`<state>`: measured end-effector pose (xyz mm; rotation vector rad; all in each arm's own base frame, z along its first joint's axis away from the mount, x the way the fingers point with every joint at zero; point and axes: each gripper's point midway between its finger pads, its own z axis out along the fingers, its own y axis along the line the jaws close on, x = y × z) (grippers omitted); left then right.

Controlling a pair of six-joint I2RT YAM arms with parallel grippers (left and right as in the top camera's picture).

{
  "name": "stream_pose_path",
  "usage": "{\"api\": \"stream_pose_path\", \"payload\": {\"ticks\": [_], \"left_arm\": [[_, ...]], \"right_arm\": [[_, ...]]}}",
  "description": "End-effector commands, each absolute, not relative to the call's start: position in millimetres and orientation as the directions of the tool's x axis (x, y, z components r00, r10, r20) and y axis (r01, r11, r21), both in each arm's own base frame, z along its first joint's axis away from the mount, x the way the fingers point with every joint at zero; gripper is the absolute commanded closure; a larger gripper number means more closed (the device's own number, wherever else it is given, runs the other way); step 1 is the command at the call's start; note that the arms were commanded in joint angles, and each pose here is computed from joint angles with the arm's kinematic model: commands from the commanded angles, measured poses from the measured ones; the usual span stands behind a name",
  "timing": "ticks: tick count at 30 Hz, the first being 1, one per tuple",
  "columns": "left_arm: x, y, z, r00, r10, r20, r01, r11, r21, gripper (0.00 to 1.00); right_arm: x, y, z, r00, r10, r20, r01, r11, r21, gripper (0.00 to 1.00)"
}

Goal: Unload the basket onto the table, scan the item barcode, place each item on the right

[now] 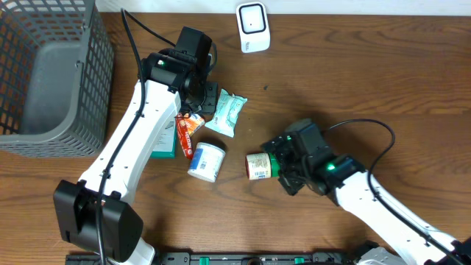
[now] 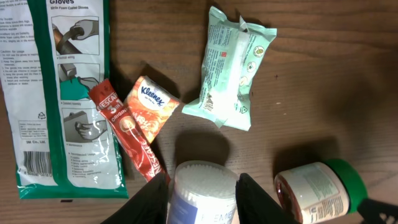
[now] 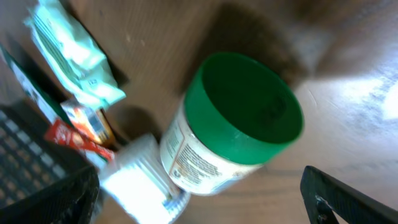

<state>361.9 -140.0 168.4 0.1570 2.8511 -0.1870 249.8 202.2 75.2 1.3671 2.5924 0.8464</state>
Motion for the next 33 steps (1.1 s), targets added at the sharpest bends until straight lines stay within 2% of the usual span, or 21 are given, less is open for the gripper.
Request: {"api": "stream_pose_path", "payload": {"ticks": [1, 6, 10, 15, 17, 19, 28, 31, 33], "left_arm": [[360.6, -135.5, 164.1, -0.958, 0.088, -0.272, 0.117, 0.989, -0.092, 0.62], [360.0, -135.3, 163.9, -0.959, 0.088, -0.269, 0.116, 0.989, -0.091, 0.62], [360.0, -135.3, 163.9, -0.959, 0.088, -0.269, 0.116, 0.989, -0.091, 0.62], [359.9, -135.2, 163.9, -0.959, 0.088, -0.269, 0.116, 0.989, -0.091, 0.62], [359.9, -135.2, 163.9, -0.959, 0.088, -0.269, 0.116, 0.989, -0.091, 0.62], [359.9, -135.2, 163.9, -0.959, 0.088, -0.269, 0.116, 0.989, -0.091, 0.62], [363.2, -135.2, 164.8, -0.956, 0.085, -0.281, 0.115, 0.989, -0.092, 0.61], [367.6, -133.5, 165.9, -0.952, 0.076, -0.295, 0.108, 0.989, -0.096, 0.61], [369.7, -131.7, 166.4, -0.951, 0.069, -0.301, 0.103, 0.990, -0.098, 0.61]], "right_arm": [[258.3, 189.4, 58.8, -0.441, 0.891, 0.107, 0.812, 0.346, 0.470, 0.01], [249.4, 201.8, 36.3, -0.394, 0.900, 0.186, 0.869, 0.299, 0.393, 0.01], [252.7, 193.4, 22.0, -0.349, 0.925, 0.148, 0.889, 0.277, 0.364, 0.01], [259.8, 196.3, 12.1, -0.347, 0.928, 0.139, 0.887, 0.276, 0.370, 0.01], [263.4, 195.2, 11.1, -0.348, 0.929, 0.123, 0.881, 0.280, 0.381, 0.04], [266.1, 191.5, 11.4, -0.378, 0.922, 0.083, 0.863, 0.318, 0.393, 0.12], [279.2, 182.4, 29.6, -0.540, 0.841, -0.018, 0.745, 0.488, 0.455, 0.19], [285.4, 177.6, 40.3, -0.587, 0.807, -0.066, 0.690, 0.541, 0.481, 0.27], [287.0, 175.5, 42.8, -0.584, 0.809, -0.067, 0.689, 0.537, 0.486, 0.30]]}}
